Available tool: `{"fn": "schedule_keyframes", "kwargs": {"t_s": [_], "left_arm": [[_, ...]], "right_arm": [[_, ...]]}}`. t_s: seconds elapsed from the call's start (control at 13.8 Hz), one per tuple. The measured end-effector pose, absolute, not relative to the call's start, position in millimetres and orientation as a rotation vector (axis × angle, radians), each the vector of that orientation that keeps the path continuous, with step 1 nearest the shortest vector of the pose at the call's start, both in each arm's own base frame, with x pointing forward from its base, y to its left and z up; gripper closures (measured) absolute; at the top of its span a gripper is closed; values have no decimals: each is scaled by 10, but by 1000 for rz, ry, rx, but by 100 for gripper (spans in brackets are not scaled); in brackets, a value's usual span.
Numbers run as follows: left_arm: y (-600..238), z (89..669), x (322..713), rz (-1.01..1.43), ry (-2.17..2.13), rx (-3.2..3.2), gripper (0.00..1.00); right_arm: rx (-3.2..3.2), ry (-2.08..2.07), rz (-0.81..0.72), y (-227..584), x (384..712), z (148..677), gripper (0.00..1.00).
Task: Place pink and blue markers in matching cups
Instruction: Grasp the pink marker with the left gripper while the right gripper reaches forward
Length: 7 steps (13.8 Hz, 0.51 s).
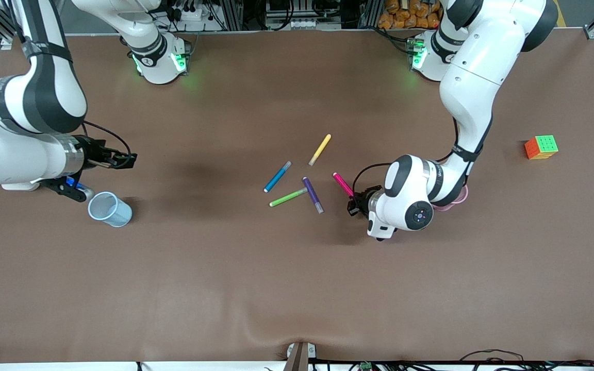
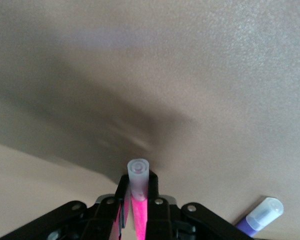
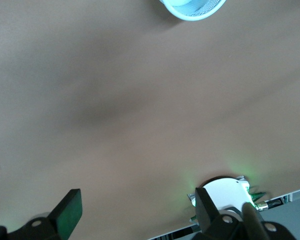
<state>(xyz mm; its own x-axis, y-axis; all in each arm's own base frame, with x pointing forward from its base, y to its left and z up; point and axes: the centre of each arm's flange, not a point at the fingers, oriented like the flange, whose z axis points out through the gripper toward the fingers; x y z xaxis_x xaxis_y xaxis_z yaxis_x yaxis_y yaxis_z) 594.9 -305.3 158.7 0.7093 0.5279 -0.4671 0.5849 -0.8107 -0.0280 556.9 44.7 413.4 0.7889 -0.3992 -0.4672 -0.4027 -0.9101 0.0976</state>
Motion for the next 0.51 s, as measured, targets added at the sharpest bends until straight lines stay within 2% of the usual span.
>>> {"fn": "schedule_keyframes", "kwargs": {"t_s": [0.29,0.51], "left_arm": [[-2981,1820,6029,-707,911,2790,82],[-2617,2529,6188,-702,917,2806,82]], "right_arm": [[-2899,725,684,531,5599,4075,0],[-2899,815,561,886,5619,3814,0]]}}
